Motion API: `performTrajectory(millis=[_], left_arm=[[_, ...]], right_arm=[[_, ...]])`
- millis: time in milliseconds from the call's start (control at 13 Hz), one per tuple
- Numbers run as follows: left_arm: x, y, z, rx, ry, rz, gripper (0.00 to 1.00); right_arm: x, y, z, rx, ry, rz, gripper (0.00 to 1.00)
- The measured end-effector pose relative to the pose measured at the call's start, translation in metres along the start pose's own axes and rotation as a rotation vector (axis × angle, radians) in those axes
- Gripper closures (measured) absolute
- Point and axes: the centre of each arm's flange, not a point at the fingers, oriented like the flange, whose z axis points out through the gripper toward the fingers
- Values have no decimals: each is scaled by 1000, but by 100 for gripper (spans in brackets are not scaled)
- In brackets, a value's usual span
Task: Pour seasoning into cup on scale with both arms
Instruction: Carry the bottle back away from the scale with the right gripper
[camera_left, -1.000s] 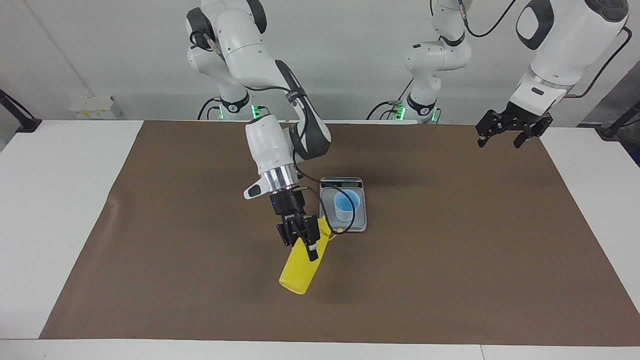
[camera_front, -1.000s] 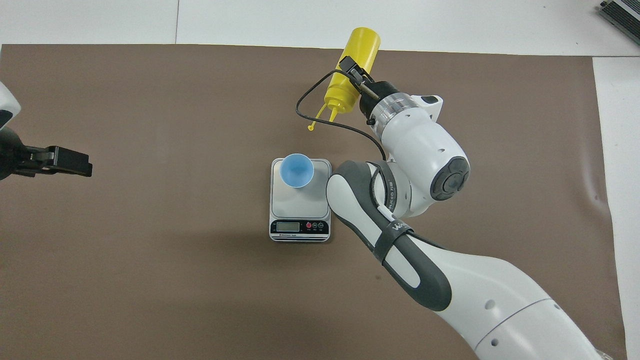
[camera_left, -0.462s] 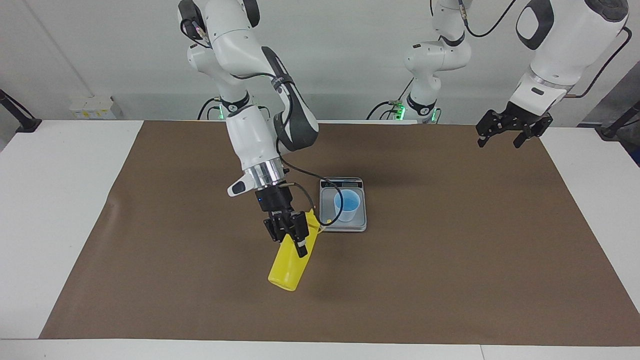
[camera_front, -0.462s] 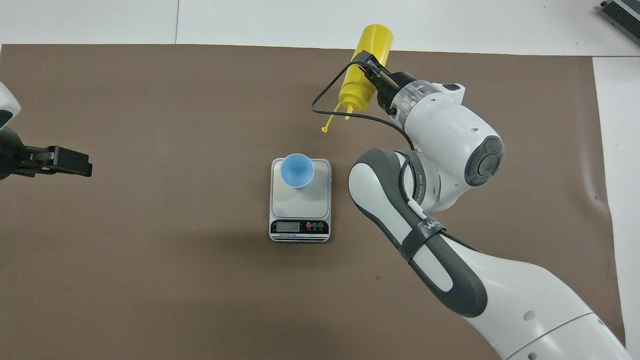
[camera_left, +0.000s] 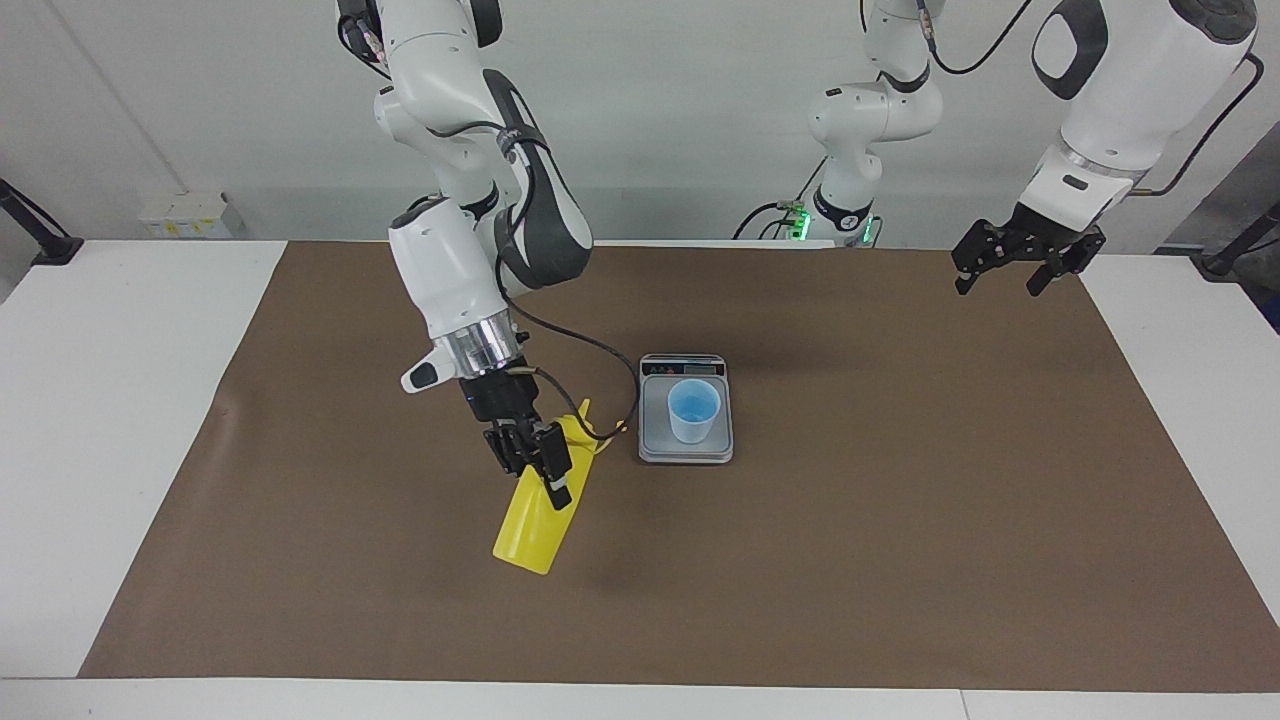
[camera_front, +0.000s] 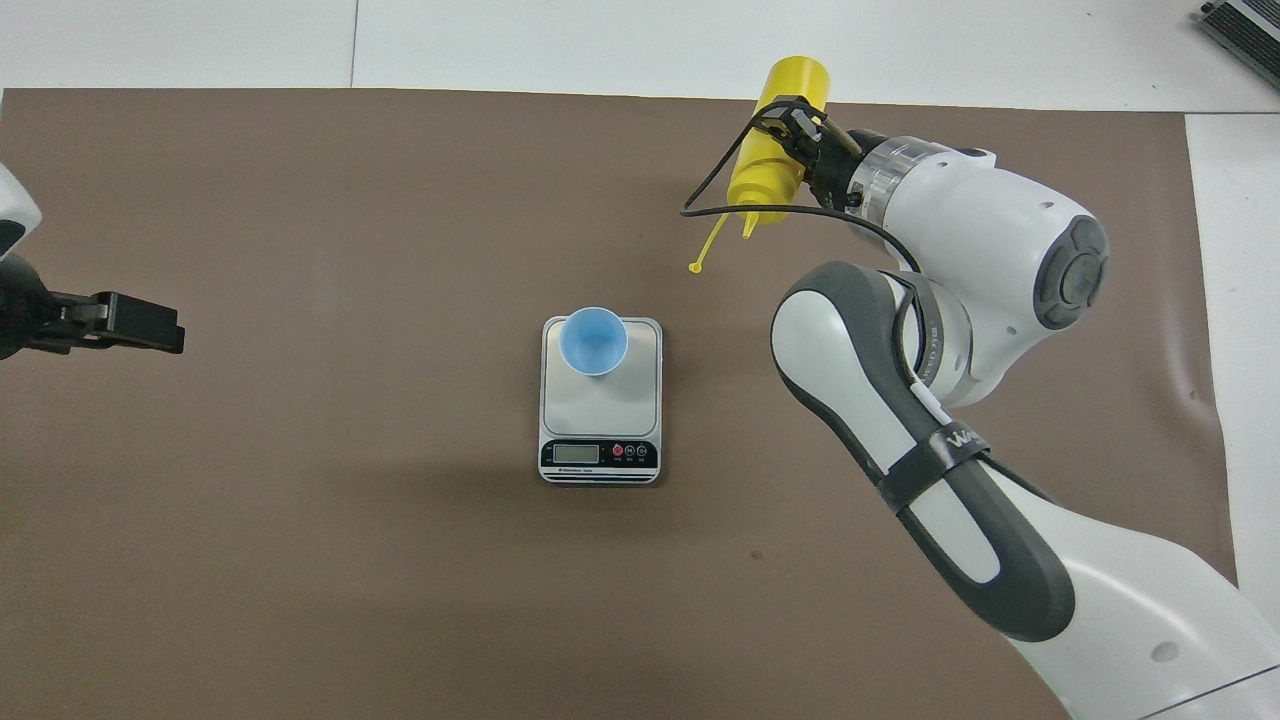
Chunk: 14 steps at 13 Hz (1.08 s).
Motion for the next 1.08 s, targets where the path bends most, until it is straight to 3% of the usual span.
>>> performTrajectory(millis=[538, 1077], left_arm=[[0, 0, 0, 0, 0, 0, 0], [0, 0, 0, 0, 0, 0, 0]], right_arm=[[39, 25, -41, -190, -90, -63, 53], [66, 72, -75, -385, -248, 156, 53]])
